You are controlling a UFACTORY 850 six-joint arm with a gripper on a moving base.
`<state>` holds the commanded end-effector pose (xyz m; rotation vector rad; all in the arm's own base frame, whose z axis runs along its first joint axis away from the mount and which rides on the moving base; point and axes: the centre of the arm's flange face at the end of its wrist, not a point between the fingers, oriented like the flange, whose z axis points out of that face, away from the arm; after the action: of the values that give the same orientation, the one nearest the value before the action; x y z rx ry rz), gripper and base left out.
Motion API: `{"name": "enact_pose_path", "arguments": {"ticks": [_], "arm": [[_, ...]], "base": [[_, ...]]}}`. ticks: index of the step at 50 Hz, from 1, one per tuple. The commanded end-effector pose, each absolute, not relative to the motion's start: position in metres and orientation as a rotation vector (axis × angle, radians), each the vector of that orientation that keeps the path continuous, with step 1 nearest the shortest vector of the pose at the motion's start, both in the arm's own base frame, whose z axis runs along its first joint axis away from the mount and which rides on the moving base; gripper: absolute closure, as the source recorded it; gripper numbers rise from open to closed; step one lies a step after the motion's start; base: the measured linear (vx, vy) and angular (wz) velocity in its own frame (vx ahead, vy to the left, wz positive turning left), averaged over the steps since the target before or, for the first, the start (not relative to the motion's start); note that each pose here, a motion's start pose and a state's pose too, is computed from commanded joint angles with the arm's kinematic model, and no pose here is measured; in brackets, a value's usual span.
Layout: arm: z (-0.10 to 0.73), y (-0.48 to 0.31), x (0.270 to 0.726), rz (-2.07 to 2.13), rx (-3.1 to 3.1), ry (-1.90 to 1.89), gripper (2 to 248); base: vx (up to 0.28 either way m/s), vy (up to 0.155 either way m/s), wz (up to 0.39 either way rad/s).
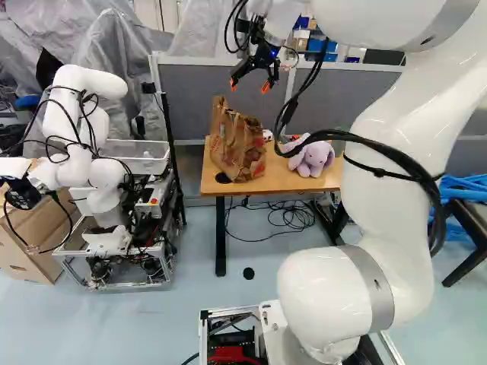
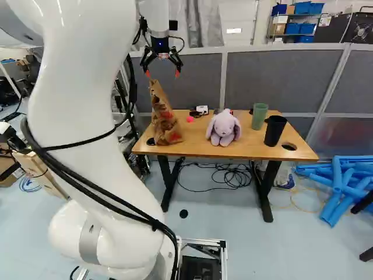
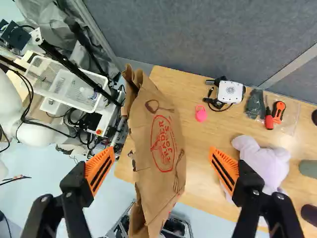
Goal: Pick up the bag on the ground and place it on the table
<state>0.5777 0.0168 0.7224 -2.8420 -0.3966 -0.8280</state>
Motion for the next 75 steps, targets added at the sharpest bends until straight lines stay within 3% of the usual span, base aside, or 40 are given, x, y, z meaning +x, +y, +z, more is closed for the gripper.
{"name": "enact_pose_path", "arguments": {"ticks": [27, 53, 75], "arm": [[0.7224, 0.0168, 0.5777, -0.828, -2.842, -0.397, 3], [0.7224, 0.0168, 0.5777, -0.828, -2.842, -0.397, 3], [0.7205, 0.0166, 0.5773, -0.833, -2.844, -0.392, 3]], "base": [[-0.095, 0.007, 0.009], [-0.21, 0.078, 0.004], [-0.006, 0.004, 0.002]]}}
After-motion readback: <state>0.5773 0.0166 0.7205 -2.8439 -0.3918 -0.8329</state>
